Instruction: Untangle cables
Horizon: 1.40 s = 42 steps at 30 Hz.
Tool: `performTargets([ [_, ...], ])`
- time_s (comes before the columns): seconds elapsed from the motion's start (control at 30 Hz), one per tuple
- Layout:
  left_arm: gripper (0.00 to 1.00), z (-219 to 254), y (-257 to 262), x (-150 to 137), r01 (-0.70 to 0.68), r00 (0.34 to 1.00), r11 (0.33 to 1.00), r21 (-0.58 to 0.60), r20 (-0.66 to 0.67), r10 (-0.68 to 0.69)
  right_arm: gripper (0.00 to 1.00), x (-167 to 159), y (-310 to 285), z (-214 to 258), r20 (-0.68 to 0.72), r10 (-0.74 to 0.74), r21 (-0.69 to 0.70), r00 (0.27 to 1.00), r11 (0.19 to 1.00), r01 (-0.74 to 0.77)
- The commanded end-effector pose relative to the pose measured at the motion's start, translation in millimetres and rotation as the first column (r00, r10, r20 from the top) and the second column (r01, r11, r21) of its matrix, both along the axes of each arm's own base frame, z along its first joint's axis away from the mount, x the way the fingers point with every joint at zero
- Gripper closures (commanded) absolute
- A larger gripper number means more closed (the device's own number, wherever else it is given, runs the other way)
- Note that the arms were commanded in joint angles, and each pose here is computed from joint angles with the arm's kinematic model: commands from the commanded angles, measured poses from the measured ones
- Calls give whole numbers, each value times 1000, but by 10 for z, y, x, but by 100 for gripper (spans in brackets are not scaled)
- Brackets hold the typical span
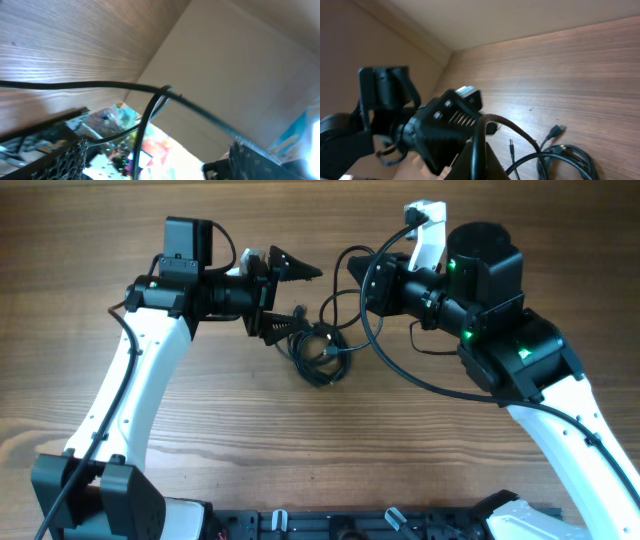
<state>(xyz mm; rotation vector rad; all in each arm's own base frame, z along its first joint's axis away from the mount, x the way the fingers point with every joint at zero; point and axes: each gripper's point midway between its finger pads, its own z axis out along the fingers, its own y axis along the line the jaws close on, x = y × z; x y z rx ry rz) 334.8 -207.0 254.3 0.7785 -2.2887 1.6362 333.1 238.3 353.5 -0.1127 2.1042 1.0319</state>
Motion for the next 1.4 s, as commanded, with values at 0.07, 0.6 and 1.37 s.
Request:
performTargets([
  [0.07,6,246,-95,136,-69,995,995,-77,-70,64,96,-188,357,-72,39,243,-16,969,970,-243],
  [0.6,76,299,-106,170,-88,992,991,-99,-103,78,96,-310,580,333,191,383,92,904,910,-405],
  [1.37,96,-496,1043,648,-471,871,799,375,53,489,84,249,-1149,-860,125,-368,-677,921,647,351],
])
